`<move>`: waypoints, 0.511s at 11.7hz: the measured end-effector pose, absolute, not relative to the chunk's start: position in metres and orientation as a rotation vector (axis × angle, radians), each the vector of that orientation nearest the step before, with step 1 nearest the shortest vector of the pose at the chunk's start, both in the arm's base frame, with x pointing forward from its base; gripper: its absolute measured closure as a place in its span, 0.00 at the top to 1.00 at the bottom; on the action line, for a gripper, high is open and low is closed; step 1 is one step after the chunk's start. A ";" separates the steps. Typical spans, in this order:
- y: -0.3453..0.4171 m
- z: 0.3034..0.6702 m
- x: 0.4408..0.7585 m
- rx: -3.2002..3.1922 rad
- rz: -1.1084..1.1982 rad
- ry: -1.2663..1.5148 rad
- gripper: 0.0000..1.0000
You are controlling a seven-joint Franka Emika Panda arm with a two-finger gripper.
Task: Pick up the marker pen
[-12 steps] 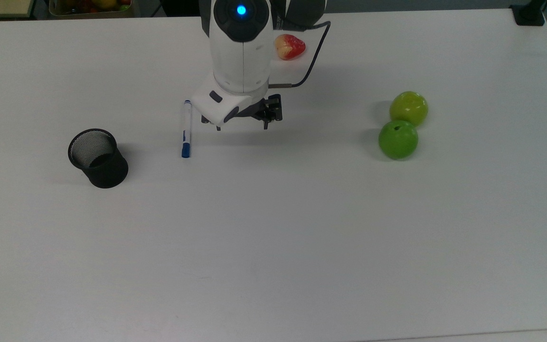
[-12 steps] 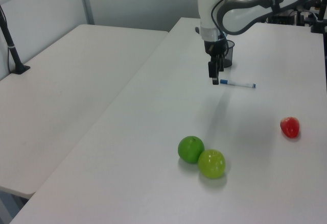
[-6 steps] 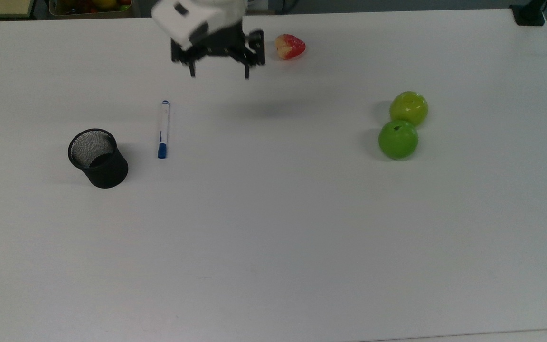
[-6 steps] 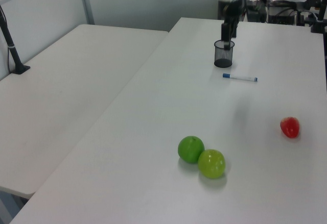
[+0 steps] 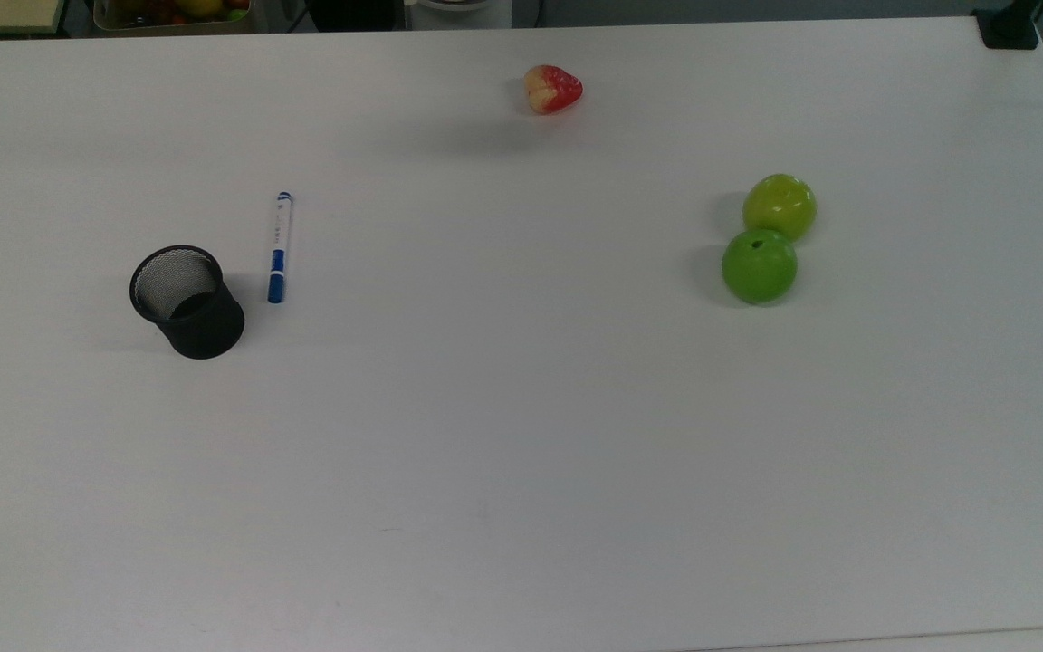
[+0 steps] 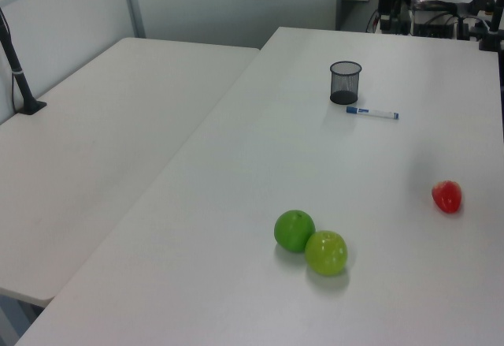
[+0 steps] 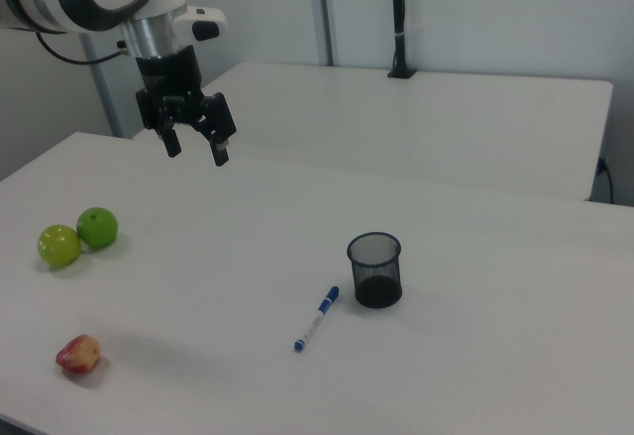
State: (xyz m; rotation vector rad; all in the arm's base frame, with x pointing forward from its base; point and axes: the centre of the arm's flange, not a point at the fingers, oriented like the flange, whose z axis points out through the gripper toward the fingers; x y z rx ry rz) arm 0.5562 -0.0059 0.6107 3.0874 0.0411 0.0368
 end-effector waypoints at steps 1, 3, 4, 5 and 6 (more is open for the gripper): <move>-0.007 0.612 0.554 3.087 0.040 0.048 1.00; -0.008 0.613 0.553 3.087 0.039 0.052 1.00; -0.007 0.612 0.553 3.087 0.038 0.055 1.00; -0.006 0.612 0.553 3.086 0.037 0.058 1.00; -0.005 0.612 0.553 3.086 0.036 0.059 1.00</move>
